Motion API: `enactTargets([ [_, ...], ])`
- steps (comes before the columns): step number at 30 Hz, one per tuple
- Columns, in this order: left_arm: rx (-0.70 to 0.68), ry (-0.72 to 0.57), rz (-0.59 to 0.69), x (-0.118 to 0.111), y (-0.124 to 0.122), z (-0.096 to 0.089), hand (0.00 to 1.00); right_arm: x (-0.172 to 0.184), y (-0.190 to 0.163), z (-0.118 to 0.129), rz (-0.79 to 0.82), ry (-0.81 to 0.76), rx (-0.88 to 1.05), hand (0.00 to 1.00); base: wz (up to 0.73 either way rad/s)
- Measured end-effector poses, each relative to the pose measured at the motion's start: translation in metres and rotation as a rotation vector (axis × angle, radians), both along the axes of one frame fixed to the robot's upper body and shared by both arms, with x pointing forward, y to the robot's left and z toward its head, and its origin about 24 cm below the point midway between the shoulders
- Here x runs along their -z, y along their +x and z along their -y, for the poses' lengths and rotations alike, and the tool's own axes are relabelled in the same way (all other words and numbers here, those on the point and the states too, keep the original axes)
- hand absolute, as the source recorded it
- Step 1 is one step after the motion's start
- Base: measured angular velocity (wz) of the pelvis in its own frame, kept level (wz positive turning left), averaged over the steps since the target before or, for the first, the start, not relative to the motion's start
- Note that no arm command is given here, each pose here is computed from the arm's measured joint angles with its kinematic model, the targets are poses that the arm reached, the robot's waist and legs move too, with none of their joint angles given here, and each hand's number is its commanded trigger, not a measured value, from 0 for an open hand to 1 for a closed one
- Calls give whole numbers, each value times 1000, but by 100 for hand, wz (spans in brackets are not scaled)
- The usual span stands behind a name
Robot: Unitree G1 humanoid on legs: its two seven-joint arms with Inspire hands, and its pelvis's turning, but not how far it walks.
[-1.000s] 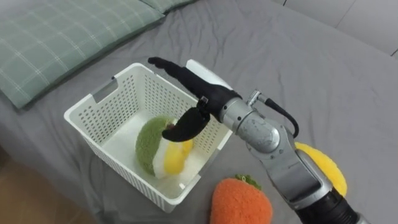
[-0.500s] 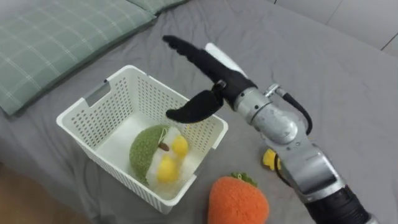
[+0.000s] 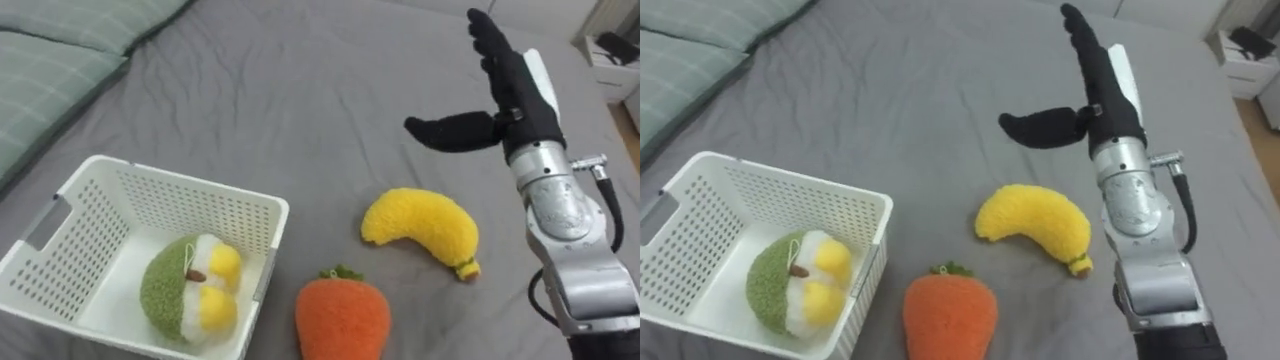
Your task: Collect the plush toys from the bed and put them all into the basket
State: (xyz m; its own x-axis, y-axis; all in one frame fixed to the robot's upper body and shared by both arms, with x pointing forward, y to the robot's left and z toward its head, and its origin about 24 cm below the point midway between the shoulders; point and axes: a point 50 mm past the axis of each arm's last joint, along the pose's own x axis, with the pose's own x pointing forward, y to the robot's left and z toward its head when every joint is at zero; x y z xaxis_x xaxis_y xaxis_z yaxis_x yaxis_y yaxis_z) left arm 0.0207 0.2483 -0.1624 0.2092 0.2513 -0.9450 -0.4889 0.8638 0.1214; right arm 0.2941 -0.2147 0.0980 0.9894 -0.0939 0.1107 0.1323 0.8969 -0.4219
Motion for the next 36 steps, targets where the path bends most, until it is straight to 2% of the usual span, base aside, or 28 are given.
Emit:
enactTargets([
  [7, 3, 5, 1, 0, -1, -1, 0, 18, -5, 41, -34, 75, 207, 0, -16],
  [12, 16, 4, 3, 0, 2, 0, 0, 35, -7, 48, -99, 85, 255, 0, -7],
  [16, 23, 1, 5, 0, 3, 0, 0, 41, -8, 50, -126, 85, 264, 0, -10],
  [22, 80, 19, 23, -2, 14, -1, 0, 54, -8, 46, -175, 4, 282, 0, 0],
  [25, 104, 27, 31, -3, 23, 0, 0, 76, -7, 36, -270, -33, 242, 0, 3],
  [28, 141, 23, 72, -4, 46, 3, 0, 95, -2, 34, -371, -73, 236, 0, 8],
  [36, 167, 18, 100, -6, 64, 7, 0, 102, 12, 35, -438, -118, 258, 0, 17],
])
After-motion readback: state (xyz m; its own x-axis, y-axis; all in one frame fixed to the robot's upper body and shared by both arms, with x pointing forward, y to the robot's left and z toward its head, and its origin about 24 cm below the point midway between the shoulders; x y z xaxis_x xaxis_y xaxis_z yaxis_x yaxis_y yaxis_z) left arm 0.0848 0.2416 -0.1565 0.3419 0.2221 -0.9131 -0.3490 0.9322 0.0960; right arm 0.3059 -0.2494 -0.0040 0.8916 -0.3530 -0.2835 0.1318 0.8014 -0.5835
